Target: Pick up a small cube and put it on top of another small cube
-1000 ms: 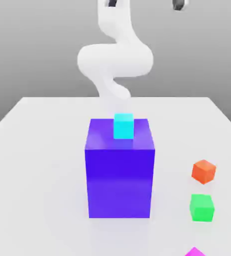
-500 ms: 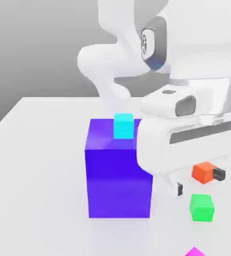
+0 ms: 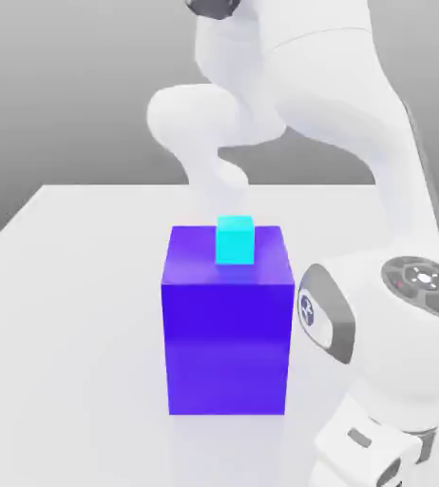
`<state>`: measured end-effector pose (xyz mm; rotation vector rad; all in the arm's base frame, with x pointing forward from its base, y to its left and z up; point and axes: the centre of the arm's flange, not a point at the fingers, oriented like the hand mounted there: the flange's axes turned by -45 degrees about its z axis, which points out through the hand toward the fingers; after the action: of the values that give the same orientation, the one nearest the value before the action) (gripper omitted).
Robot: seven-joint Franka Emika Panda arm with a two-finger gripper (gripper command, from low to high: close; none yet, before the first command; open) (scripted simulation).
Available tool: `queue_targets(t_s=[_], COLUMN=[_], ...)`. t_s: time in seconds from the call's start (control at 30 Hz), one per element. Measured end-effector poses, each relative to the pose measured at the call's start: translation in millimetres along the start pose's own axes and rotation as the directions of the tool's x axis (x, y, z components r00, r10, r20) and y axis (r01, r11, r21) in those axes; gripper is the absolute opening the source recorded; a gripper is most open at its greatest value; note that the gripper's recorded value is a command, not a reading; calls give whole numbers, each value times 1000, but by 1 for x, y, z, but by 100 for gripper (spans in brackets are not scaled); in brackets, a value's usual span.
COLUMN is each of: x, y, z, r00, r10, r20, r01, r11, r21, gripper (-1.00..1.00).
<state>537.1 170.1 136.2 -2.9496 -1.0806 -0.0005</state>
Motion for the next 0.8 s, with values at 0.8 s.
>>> queue_targets(t_s=[0.8], x=[-88], y=[-159], z=[-58], r00=[951], r10=[-309], r20=[1], r01=[309], r11=[951], r21=[0], gripper=[-100])
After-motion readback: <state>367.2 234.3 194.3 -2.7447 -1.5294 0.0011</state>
